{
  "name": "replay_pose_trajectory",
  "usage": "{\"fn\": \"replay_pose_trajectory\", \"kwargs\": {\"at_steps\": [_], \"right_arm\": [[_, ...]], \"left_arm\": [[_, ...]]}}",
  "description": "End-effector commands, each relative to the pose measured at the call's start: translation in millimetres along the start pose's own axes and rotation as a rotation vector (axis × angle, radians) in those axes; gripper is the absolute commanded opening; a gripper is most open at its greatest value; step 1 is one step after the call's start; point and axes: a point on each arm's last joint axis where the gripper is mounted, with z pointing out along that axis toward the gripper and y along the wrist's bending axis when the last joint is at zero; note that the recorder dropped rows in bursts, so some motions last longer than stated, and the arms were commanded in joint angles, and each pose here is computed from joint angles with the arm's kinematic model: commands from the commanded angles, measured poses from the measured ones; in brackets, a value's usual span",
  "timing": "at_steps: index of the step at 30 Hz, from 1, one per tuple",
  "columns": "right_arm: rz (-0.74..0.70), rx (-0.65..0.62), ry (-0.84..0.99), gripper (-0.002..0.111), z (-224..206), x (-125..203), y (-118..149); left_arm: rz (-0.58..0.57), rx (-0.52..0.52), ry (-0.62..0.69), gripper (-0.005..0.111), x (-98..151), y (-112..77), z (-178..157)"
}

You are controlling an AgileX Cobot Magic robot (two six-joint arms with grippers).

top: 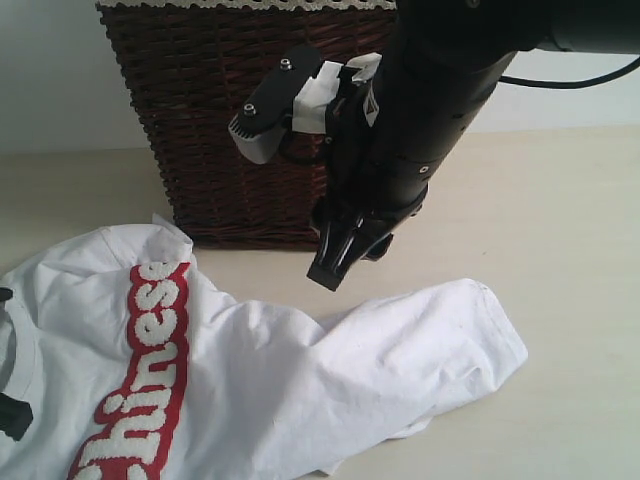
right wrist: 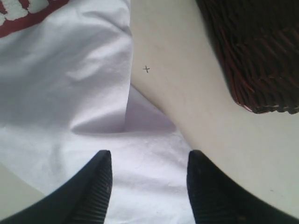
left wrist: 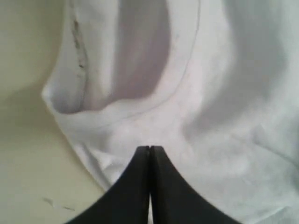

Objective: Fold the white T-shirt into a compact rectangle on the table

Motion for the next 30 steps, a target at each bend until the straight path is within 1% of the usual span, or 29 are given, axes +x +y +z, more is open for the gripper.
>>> {"fn": "replay_pose_trajectory", "kwargs": {"at_steps": [1, 4, 7, 8, 9, 10, 11, 12, 17, 21, 22, 23, 25, 26, 28, 30], "right_arm": [[0.01, 0.01, -0.01, 0.049, -4.1, -0.1, -2.2], [0.01, 0.01, -0.01, 0.049, -4.1, -0.1, -2.2], [0.01, 0.011, -0.014, 0.049, -4.1, -0.5, -2.3], [0.01, 0.012, -0.018, 0.049, -4.1, -0.9, -2.4], [0.01, 0.012, -0.018, 0.049, -4.1, -0.9, -2.4], [0.01, 0.012, -0.018, 0.049, -4.1, -0.9, -2.4], [0.01, 0.012, -0.018, 0.049, -4.1, -0.9, -2.4], [0.01, 0.012, -0.018, 0.049, -4.1, -0.9, -2.4], [0.01, 0.011, -0.014, 0.049, -4.1, -0.5, -2.3], [0.004, 0.02, 0.001, 0.049, -4.1, 0.8, -3.1], [0.007, 0.065, 0.007, 0.049, -4.3, 1.4, -7.2], [0.074, 0.186, 0.026, 0.049, -4.3, 3.3, -18.1], [0.263, 0.492, 0.093, 0.049, -5.8, 13.6, -46.3], [0.311, 0.563, 0.119, 0.049, -6.2, 19.0, -56.0], [0.358, 0.544, 0.124, 0.049, -1.5, 25.1, -65.9], [0.39, 0.517, 0.121, 0.048, 7.2, 32.2, -72.6]], "left_arm": [[0.006, 0.029, 0.083, 0.0, -6.3, -4.3, 17.6], [0.004, 0.005, 0.106, 0.0, -13.7, 0.7, 25.0], [-0.072, -0.037, 0.134, 0.0, -23.0, 17.1, 34.0], [-0.127, -0.039, 0.155, 0.0, -29.8, 31.2, 40.2], [-0.148, -0.035, 0.163, 0.0, -32.9, 36.6, 43.2], [-0.193, -0.026, 0.175, 0.0, -39.5, 49.5, 48.1], [-0.211, -0.022, 0.179, 0.0, -41.6, 55.5, 50.1], [-0.245, -0.014, 0.175, 0.0, -48.7, 66.7, 52.6], [-0.263, -0.022, 0.109, 0.0, -69.5, 93.3, 43.2], [-0.366, -0.021, 0.055, 0.0, -75.3, 123.4, 35.7], [-0.397, -0.011, 0.027, 0.0, -78.3, 130.1, 31.5], [-0.429, 0.025, -0.027, 0.0, -83.7, 133.6, 22.4], [-0.418, 0.107, -0.24, 0.0, -92.7, 129.8, -8.9], [-0.411, 0.148, -0.375, 0.0, -95.4, 124.8, -32.6], [-0.362, 0.194, -0.519, 0.0, -95.9, 116.4, -60.4], [-0.315, 0.281, -0.646, 0.0, -93.5, 101.5, -88.6]]}}
